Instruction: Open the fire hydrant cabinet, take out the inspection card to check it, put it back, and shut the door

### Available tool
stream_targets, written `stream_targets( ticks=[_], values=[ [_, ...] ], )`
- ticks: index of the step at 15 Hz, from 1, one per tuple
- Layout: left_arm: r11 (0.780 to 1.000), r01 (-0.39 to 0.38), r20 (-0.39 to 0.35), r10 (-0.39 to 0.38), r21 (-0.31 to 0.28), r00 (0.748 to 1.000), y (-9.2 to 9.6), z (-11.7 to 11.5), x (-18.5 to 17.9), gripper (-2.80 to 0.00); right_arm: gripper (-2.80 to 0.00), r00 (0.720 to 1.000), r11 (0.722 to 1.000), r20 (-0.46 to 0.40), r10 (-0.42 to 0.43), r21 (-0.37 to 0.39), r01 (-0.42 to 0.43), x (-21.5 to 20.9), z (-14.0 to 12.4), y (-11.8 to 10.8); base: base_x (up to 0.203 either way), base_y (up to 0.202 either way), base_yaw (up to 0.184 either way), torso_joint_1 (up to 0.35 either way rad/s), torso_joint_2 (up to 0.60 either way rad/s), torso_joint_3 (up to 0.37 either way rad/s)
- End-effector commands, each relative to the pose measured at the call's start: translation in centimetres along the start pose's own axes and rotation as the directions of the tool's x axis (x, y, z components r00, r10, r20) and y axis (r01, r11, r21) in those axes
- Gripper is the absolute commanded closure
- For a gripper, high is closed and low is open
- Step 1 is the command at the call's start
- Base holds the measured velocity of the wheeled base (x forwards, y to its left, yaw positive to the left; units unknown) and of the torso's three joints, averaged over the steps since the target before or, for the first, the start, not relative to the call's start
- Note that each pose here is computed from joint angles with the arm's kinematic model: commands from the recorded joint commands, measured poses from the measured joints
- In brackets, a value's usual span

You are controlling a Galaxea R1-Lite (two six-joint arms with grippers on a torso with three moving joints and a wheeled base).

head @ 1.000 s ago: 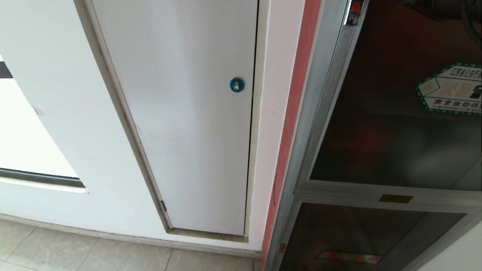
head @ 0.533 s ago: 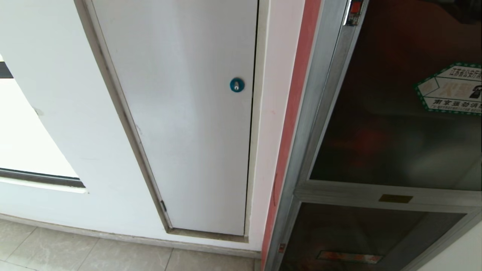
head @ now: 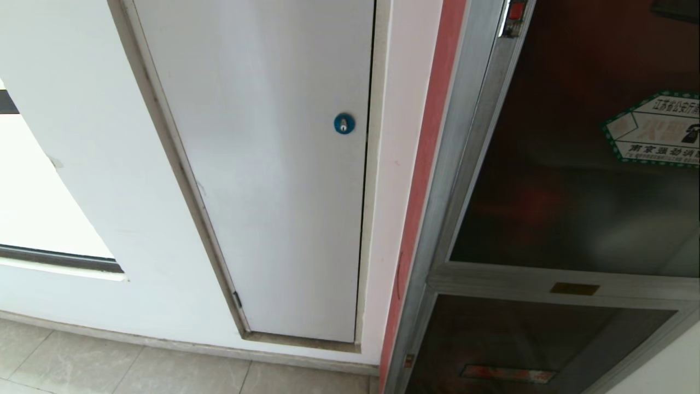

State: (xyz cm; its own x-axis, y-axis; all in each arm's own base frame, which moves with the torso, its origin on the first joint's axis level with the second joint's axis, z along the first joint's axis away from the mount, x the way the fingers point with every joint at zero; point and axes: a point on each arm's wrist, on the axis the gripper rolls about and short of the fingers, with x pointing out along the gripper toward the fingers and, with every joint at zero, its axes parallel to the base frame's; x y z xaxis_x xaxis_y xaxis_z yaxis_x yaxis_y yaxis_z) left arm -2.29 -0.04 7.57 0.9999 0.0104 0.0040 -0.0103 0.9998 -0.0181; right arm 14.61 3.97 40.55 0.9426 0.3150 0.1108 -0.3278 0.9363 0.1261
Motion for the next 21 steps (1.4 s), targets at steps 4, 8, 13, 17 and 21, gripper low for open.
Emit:
stream_targets(
  ticks=[4, 8, 13, 17, 21],
  values=[
    [1.000, 0.000, -0.001, 0.000, 0.000, 1.000, 0.0, 0.0, 0.0, 0.00, 0.00, 0.988, 0.992, 0.092, -0.124, -0.010, 0.126, -7.0, -0.3, -0.3, 0.000, 0.000, 0.000, 0.000, 0.00, 0.000],
    [1.000, 0.000, -0.001, 0.000, 0.000, 1.000, 0.0, 0.0, 0.0, 0.00, 0.00, 0.953, 0.973, 0.197, -0.230, 0.010, 0.232, -11.5, 0.1, 0.1, 0.000, 0.000, 0.000, 0.000, 0.00, 0.000],
    [1.000, 0.000, -0.001, 0.000, 0.000, 1.000, 0.0, 0.0, 0.0, 0.00, 0.00, 0.898, 0.931, 0.272, -0.347, -0.013, 0.364, -16.1, -1.1, 0.3, 0.000, 0.000, 0.000, 0.000, 0.00, 0.000],
    [1.000, 0.000, -0.001, 0.000, 0.000, 1.000, 0.0, 0.0, 0.0, 0.00, 0.00, 0.814, 0.860, 0.336, -0.474, -0.024, 0.510, -19.0, -1.8, 0.5, 0.000, 0.000, 0.000, 0.000, 0.00, 0.000],
    [1.000, 0.000, -0.001, 0.000, 0.000, 1.000, 0.0, 0.0, 0.0, 0.00, 0.00, 0.736, 0.780, 0.361, -0.572, -0.039, 0.625, -21.3, -4.2, 1.1, 0.000, 0.000, 0.000, 0.000, 0.00, 0.000]
  ],
)
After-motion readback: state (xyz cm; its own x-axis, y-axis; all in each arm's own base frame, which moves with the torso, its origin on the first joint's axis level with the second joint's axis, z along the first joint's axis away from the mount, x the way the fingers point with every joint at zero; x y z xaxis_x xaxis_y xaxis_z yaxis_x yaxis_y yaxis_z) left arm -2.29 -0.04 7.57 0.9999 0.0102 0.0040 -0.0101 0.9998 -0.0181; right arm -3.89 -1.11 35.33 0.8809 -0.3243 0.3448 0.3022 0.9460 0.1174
